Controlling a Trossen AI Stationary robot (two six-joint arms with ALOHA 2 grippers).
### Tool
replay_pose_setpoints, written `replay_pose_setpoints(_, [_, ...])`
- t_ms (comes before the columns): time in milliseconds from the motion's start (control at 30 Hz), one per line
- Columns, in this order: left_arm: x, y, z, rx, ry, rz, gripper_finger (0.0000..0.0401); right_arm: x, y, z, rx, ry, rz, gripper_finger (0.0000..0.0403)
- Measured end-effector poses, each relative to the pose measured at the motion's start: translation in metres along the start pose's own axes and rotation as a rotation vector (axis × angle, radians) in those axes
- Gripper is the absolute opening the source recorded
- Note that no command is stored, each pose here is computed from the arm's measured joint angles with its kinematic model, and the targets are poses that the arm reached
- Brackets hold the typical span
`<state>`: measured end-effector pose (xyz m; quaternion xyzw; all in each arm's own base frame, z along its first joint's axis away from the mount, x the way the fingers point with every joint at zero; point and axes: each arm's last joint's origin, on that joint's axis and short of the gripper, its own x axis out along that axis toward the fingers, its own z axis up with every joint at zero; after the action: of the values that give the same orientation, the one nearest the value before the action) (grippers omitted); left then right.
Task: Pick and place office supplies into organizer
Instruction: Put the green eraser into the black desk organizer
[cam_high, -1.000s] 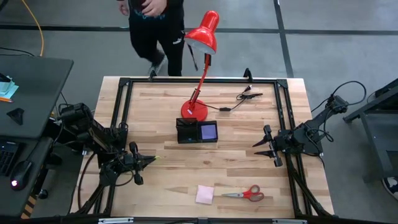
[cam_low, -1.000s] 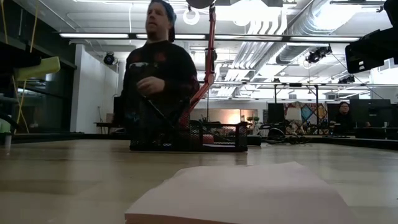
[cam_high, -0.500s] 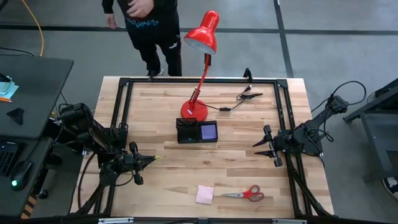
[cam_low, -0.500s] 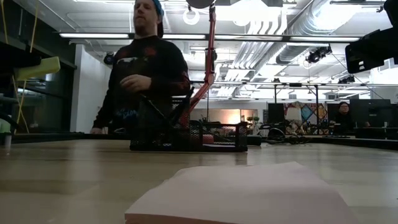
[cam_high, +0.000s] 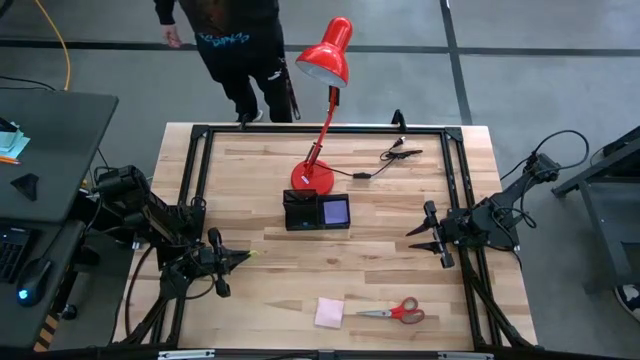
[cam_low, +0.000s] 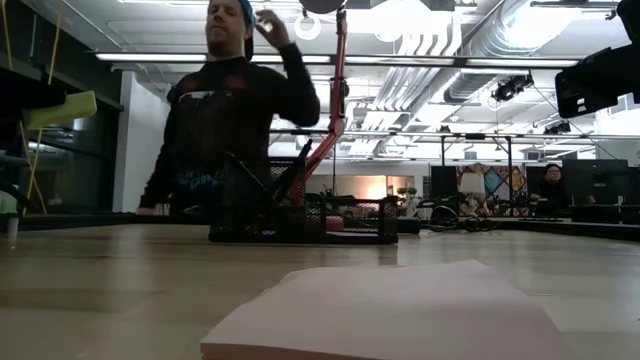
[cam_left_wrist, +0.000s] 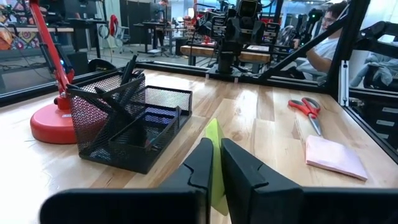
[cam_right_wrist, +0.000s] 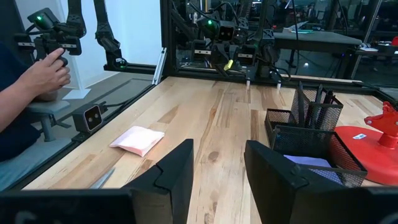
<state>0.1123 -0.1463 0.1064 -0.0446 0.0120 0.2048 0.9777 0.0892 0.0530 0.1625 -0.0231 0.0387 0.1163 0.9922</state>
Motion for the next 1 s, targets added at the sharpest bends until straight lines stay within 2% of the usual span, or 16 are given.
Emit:
replay_pose_setpoints(233, [0.003, 0.001, 0.001, -0.008, -0.014, 0.034, 0.0004, 0.000, 0.000, 0.000, 0.000, 0.000, 0.000, 0.0134])
replay_pose_setpoints(400, [0.024, 0.004, 0.010, -0.064, -0.004, 0.089, 0.0012, 0.000, 0.000, 0.000, 0.000, 0.000, 0.000, 0.0134])
replay_pose_setpoints(667, [0.068, 0.017, 0.031, -0.039, 0.054, -0.019, 0.0004, 0.000, 0.000, 0.000, 0.000, 0.000, 0.000, 0.0134])
replay_pose_setpoints(1000, [0.119, 0.056, 0.033, -0.041, 0.155, -0.108, 0.0015, 0.000, 0.000, 0.000, 0.000, 0.000, 0.000, 0.0134])
